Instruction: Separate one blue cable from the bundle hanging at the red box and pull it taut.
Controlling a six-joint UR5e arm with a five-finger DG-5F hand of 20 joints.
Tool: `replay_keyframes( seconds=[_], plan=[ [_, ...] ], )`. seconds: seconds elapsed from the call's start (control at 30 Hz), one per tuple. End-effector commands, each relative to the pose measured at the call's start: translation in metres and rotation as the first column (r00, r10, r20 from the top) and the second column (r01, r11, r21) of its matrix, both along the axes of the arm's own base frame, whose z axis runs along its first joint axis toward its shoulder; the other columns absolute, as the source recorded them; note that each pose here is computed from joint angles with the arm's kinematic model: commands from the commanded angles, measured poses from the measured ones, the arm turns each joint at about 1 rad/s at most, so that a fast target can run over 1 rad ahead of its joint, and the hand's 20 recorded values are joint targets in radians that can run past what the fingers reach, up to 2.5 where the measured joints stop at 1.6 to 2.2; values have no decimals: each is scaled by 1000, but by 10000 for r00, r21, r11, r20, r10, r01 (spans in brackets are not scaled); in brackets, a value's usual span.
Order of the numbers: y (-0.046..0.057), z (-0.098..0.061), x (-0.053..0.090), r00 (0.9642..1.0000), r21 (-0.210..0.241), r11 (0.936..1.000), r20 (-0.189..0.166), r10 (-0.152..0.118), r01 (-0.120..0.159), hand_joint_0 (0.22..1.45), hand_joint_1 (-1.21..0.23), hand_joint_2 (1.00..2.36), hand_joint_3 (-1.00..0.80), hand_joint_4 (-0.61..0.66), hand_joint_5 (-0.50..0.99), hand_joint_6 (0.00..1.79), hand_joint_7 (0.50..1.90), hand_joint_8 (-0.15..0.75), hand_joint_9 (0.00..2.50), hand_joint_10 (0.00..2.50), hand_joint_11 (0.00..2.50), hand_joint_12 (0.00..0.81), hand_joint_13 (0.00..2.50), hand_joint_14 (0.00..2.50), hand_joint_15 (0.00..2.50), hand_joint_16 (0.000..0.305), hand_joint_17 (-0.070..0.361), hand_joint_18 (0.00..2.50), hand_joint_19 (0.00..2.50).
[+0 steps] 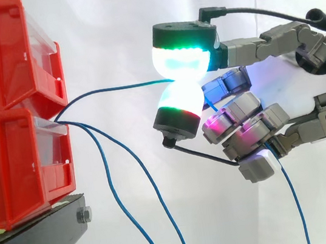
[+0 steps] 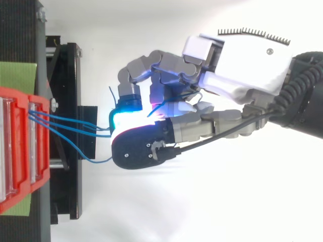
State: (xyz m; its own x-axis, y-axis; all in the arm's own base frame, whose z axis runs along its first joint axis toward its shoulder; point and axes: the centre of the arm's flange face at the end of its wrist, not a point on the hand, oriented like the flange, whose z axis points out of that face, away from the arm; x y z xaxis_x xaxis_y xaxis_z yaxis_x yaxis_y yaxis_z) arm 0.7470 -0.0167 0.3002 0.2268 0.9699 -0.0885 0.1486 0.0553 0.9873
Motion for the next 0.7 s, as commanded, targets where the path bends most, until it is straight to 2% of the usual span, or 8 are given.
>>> replay_keyframes(
  seconds=[0.0,0.2,0.4,0.67],
  plan=[
    [0,0,0,10000,-1,10000,-3,-6,6,754,-752,1019,-89,-198,-184,957,1489,364,354,2500,1942,456,799,2500,1538,49,110,1049,1016],
    [1,0,0,10000,-1,10000,-3,9,-9,754,-755,1019,-93,-196,-184,957,1487,367,359,2500,1998,454,799,2500,1517,48,107,1056,1024],
    [0,0,0,10000,3,10000,12,-6,6,753,-756,1020,-93,-198,-183,957,1477,369,358,2500,1927,452,805,2500,1499,47,107,1063,1014],
    [0,0,0,10000,-1,10000,-3,-6,6,756,-759,1019,-97,-202,-183,958,1469,368,357,2500,1951,451,806,2500,1504,47,106,1066,1023]
  ],
)
